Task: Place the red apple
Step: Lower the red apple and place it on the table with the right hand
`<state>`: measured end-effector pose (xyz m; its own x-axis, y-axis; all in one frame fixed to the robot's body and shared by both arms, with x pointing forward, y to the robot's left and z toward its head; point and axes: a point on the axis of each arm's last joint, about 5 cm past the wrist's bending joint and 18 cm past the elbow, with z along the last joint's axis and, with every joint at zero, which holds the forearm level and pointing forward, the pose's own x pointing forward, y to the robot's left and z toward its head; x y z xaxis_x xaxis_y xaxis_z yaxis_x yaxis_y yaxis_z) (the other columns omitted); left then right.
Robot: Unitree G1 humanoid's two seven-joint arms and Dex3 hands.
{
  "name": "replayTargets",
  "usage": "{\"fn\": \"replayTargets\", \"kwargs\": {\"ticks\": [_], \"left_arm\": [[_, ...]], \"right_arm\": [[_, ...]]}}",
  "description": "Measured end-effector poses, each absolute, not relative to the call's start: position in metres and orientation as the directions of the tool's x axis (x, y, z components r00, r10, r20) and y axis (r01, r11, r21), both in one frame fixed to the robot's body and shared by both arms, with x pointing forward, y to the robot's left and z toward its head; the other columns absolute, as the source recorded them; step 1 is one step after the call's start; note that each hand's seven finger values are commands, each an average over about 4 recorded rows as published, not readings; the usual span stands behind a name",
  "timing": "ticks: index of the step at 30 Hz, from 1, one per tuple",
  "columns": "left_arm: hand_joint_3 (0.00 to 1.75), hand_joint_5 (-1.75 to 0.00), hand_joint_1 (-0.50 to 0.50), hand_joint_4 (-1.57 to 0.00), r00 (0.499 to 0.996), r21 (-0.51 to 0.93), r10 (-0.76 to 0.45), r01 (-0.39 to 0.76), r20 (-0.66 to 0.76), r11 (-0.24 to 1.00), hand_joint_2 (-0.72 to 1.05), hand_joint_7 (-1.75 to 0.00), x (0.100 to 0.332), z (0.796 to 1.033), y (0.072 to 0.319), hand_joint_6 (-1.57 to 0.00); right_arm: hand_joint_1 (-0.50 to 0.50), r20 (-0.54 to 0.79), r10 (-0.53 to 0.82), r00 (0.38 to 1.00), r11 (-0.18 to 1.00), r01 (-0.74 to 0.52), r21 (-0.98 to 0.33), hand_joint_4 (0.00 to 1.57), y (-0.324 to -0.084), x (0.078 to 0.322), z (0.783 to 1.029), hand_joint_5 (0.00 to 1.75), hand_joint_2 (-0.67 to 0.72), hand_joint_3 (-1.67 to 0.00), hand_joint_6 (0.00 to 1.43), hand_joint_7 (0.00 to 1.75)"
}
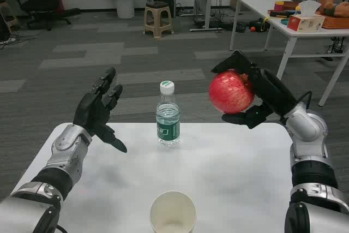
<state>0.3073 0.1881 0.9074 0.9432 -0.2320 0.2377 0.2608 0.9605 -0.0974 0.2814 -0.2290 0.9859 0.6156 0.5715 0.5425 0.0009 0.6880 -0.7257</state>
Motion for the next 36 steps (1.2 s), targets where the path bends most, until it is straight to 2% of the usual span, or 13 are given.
{"fn": "replayTargets", "kwargs": {"ticks": [6,9,12,15,19,23,25,29,36], "left_arm": [[0.0,-0.1,-0.5,0.0,0.927,-0.068,-0.21,0.242,0.312,0.968,-0.5,-0.14,0.309,0.917,0.19,0.0],[0.0,-0.1,-0.5,0.0,0.926,-0.066,-0.212,0.244,0.312,0.968,-0.5,-0.14,0.309,0.917,0.189,0.0],[0.0,-0.1,-0.5,0.0,0.926,-0.067,-0.212,0.244,0.312,0.967,-0.53,-0.14,0.309,0.917,0.189,0.0],[0.0,-0.1,-0.5,0.0,0.926,-0.071,-0.214,0.247,0.312,0.966,-0.46,-0.14,0.309,0.916,0.188,0.0],[0.0,-0.1,-0.5,0.0,0.925,-0.075,-0.215,0.25,0.312,0.965,-0.55,-0.14,0.309,0.916,0.186,0.0],[0.0,-0.1,-0.5,0.0,0.926,-0.077,-0.215,0.25,0.312,0.965,-0.46,-0.14,0.309,0.916,0.185,0.0],[0.0,-0.1,-0.5,0.0,0.926,-0.078,-0.215,0.25,0.312,0.965,-0.5,-0.14,0.309,0.916,0.185,0.0],[0.0,-0.1,-0.5,0.0,0.925,-0.082,-0.216,0.252,0.311,0.964,-0.48,-0.14,0.309,0.915,0.183,0.0],[0.0,-0.1,-0.49,0.0,0.925,-0.083,-0.219,0.256,0.31,0.963,-0.48,-0.14,0.309,0.915,0.182,0.0]], "right_arm": [[-0.42,0.489,0.614,0.619,0.642,-0.031,-0.766,0.66,-0.224,0.279,0.99,1.65,-0.54,-1.43,0.77,1.61],[-0.42,0.488,0.616,0.618,0.641,-0.034,-0.767,0.66,-0.223,0.279,0.99,1.65,-0.54,-1.43,0.77,1.66],[-0.41,0.489,0.616,0.618,0.642,-0.034,-0.766,0.66,-0.223,0.279,0.99,1.65,-0.54,-1.43,0.77,1.62],[-0.41,0.485,0.618,0.618,0.638,-0.033,-0.77,0.66,-0.224,0.278,0.991,1.65,-0.54,-1.43,0.77,1.66],[-0.42,0.483,0.619,0.62,0.634,-0.03,-0.773,0.66,-0.226,0.278,0.992,1.65,-0.54,-1.43,0.77,1.68],[-0.42,0.481,0.619,0.621,0.631,-0.028,-0.775,0.66,-0.227,0.278,0.992,1.65,-0.54,-1.43,0.77,1.64],[-0.42,0.48,0.618,0.622,0.631,-0.028,-0.775,0.66,-0.227,0.278,0.992,1.65,-0.54,-1.43,0.77,1.66],[-0.42,0.479,0.617,0.624,0.631,-0.029,-0.775,0.66,-0.228,0.278,0.992,1.65,-0.54,-1.43,0.77,1.66],[-0.42,0.448,0.6,0.663,0.628,-0.043,-0.777,0.66,-0.237,0.268,0.979,1.65,-0.54,-1.45,0.77,1.66]]}}
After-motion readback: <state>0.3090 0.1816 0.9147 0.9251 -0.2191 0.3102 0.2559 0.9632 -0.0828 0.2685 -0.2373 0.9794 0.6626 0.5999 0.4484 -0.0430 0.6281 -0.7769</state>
